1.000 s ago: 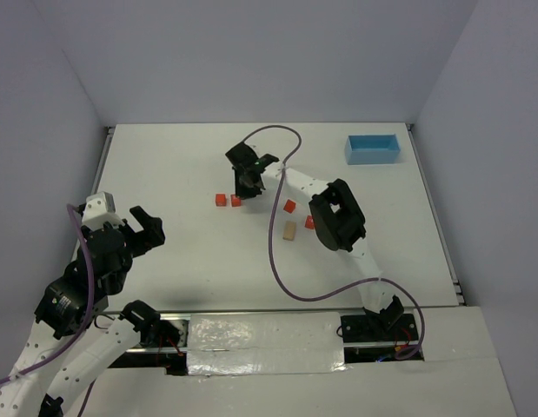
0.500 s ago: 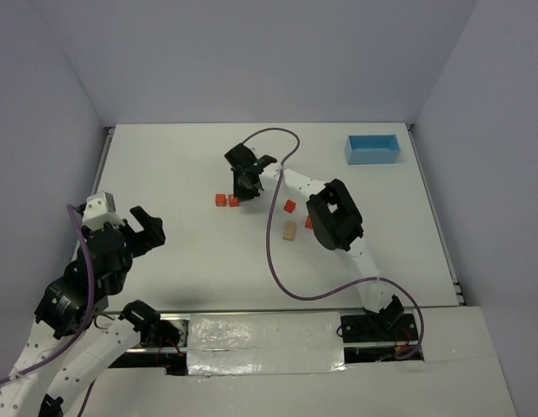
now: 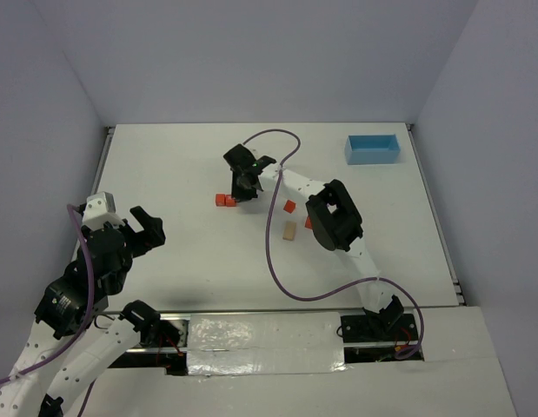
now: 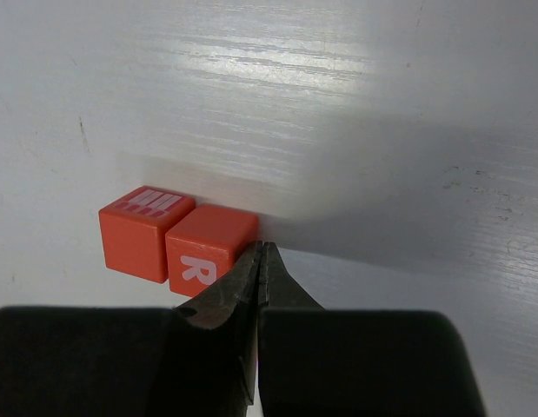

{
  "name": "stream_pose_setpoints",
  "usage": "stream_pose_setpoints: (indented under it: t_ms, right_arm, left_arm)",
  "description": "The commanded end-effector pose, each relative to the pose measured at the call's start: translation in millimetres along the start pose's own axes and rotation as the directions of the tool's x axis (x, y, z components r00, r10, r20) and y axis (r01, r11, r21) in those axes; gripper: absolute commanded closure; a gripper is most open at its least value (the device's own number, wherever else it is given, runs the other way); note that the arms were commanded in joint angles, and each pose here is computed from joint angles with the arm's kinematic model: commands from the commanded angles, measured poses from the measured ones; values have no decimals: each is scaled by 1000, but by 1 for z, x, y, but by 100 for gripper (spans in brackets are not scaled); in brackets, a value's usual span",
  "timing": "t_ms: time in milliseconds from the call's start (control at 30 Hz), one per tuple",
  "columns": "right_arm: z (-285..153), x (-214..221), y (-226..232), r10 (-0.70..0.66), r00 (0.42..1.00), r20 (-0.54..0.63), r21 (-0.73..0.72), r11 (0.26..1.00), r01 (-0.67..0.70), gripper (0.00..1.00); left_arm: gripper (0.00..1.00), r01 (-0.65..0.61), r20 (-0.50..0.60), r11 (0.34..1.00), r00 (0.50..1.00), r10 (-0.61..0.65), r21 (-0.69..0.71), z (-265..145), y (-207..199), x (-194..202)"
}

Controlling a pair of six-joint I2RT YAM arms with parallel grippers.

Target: Build the wood block tower

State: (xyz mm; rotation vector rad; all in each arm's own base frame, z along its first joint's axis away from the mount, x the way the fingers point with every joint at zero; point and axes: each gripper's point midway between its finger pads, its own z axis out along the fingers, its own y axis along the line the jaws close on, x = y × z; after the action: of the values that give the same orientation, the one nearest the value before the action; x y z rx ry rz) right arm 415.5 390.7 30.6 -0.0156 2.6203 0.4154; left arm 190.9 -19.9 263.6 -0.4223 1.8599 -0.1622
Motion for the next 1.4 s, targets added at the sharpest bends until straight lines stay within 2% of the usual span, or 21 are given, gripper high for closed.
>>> stream_pose_setpoints:
  t_ms: [0,567,700,767,800,833,900,933,1100,1233,1300,1367]
  right_arm:
    - [-7,-12,17,23,999,39,-37,999,-21,100]
    - [-14,-15,14,46,997,58,-30,999,-44,100]
    - [-46,-29,13,70,989,127,-36,997,-66,98]
    - [-61,-32,6,60,986,158,-20,998,-58,91]
    - [-85,-43,7,68,978,198,-22,998,-65,85]
    - [-96,-51,-2,71,969,237,17,997,-77,73]
    - [-124,-54,-20,82,960,267,60,993,-102,57]
    - [-130,-56,-31,88,954,287,90,989,-118,46]
    - [-158,-41,-87,127,944,303,181,965,-188,37]
    - [-168,-24,-131,143,946,290,231,949,-215,36]
    - [-167,-12,-148,142,956,257,209,958,-199,40]
    - [-161,5,-155,65,979,191,186,977,-101,42]
  left_arm:
    - [0,1,35,1000,999,-2,21,-1,-3,-8]
    - [0,-2,32,1000,999,1,21,0,-4,-7]
    - [1,-7,26,1000,1000,7,19,1,-4,-6]
    - [0,-10,25,1000,1000,9,23,2,-5,-6]
    - [0,-12,24,1000,1000,11,26,2,-6,-6]
    - [0,-14,23,999,1000,13,29,2,-6,-6]
    - [0,-22,13,999,1000,21,30,4,-8,-3]
    - [0,-23,11,999,1000,23,29,4,-8,-3]
    - [1,-57,-26,997,998,59,56,11,-17,4]
    - [1,-89,-71,995,993,93,54,19,-22,13]
    - [1,-103,-88,993,990,108,66,22,-26,17]
    - [1,-110,-99,992,988,116,67,24,-27,19]
